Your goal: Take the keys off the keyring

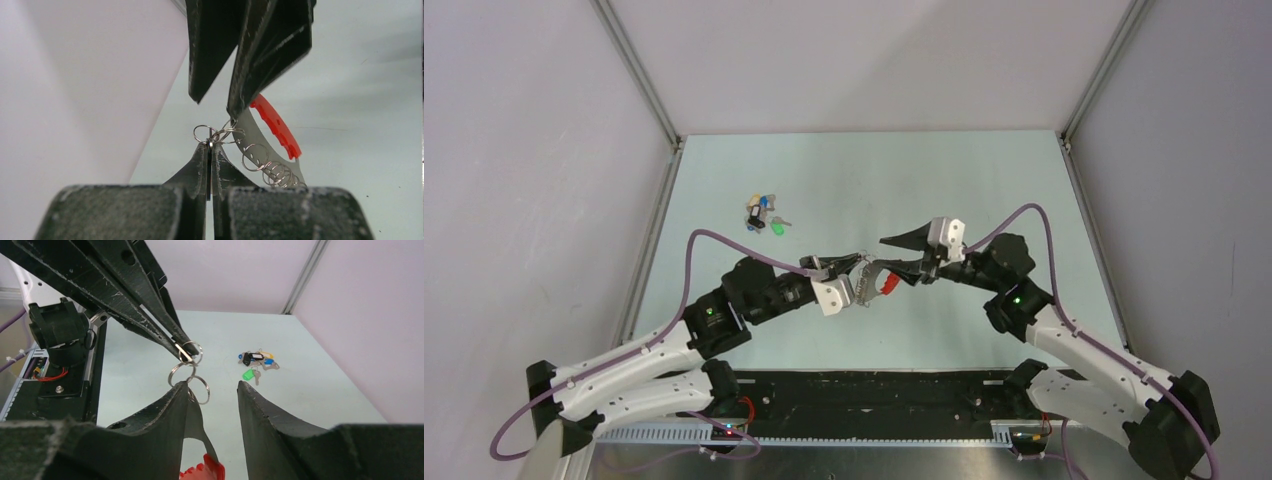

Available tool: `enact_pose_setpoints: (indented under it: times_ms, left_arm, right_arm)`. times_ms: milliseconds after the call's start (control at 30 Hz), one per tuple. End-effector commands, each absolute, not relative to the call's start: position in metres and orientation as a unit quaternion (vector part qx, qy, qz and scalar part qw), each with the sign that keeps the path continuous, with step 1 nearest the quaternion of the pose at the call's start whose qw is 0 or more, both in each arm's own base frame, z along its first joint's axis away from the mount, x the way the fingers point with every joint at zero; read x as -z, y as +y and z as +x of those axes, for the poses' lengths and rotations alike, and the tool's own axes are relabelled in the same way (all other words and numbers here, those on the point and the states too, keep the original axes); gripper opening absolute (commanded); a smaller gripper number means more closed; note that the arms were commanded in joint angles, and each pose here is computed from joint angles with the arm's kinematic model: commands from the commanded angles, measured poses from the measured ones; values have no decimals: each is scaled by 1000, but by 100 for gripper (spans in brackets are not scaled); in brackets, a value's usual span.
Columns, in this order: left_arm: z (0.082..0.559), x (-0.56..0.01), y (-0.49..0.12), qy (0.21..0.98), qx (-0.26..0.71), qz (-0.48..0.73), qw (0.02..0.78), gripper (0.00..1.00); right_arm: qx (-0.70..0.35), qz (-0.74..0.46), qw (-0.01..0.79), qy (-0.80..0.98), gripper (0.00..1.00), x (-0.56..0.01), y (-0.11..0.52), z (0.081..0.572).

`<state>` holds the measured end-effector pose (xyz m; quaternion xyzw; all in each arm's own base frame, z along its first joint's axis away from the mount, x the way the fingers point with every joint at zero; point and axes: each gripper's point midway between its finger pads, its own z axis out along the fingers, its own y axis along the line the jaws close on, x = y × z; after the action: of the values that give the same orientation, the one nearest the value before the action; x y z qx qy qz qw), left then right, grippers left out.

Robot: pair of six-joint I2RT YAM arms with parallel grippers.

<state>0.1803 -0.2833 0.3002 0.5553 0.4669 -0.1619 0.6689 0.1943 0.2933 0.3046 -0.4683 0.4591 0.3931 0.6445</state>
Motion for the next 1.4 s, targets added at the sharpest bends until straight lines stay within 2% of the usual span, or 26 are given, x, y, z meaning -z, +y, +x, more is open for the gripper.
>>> enact_pose_setpoints:
  times_ms: [0, 367, 767, 1133, 1367]
  left_arm:
    - [172, -319, -286, 432, 175, 551, 692, 0]
    - [165, -318, -289, 414, 185, 565, 689, 0]
    - [150, -307, -295, 357, 184, 612, 682, 0]
    - [161, -315, -287, 361, 151, 594, 703, 0]
    - [167, -315, -282, 361, 126, 591, 711, 0]
  right_arm:
    - [-429, -468, 638, 436, 47, -324, 284, 180]
    - [-442, -464, 630, 438, 42, -322, 288, 183]
    - [-463, -491, 601, 429, 38, -310, 302, 174]
    - [-482, -535, 549, 424, 37, -296, 315, 158]
    - [-466, -533, 555, 437, 37, -294, 310, 164]
